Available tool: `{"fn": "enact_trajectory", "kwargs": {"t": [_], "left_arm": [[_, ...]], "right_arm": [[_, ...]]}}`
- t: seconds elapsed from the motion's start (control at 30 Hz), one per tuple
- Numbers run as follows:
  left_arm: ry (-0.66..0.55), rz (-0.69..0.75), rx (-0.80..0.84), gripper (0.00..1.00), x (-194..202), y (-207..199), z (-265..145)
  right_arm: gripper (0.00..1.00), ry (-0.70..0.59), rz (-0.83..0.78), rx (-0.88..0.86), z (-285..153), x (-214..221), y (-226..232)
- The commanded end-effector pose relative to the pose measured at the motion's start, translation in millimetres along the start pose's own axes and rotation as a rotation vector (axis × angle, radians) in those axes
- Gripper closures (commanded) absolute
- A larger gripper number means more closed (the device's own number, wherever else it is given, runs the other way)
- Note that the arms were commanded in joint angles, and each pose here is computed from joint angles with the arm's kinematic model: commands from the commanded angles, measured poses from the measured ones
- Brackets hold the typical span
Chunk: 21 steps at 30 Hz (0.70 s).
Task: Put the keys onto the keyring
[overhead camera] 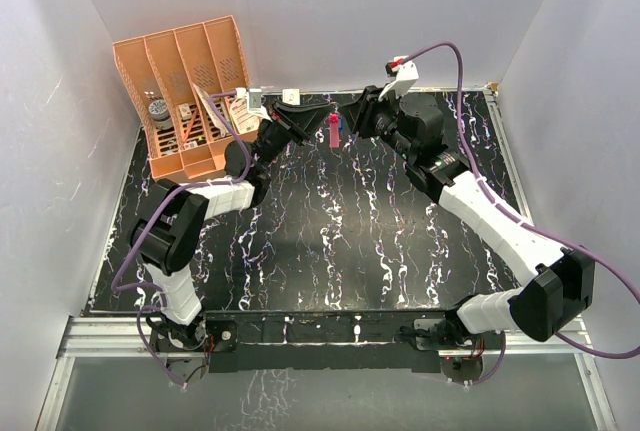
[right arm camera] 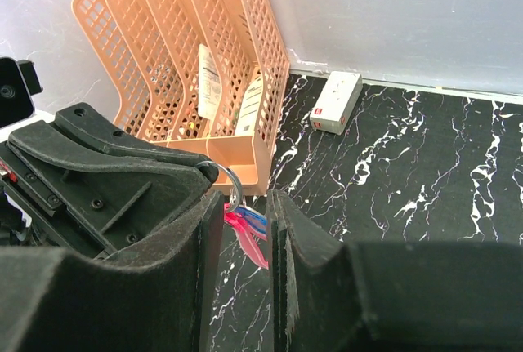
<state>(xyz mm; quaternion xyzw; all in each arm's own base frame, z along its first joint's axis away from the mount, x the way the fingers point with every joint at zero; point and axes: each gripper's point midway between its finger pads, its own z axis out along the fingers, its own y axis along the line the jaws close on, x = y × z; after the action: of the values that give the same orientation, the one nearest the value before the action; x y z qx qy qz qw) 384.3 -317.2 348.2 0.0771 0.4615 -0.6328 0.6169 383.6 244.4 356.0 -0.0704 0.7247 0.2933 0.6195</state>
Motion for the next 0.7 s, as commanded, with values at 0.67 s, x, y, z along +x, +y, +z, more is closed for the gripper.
{"fn": "enact_trajectory", "kwargs": {"t": [0.67], "left_arm": [[-0.111, 0.053, 0.212, 1.0, -37.7, -52.5, 10.1]], "right_arm": [[0.77, -0.11, 0.007, -0.047, 10.2, -38.9, 8.6]]}}
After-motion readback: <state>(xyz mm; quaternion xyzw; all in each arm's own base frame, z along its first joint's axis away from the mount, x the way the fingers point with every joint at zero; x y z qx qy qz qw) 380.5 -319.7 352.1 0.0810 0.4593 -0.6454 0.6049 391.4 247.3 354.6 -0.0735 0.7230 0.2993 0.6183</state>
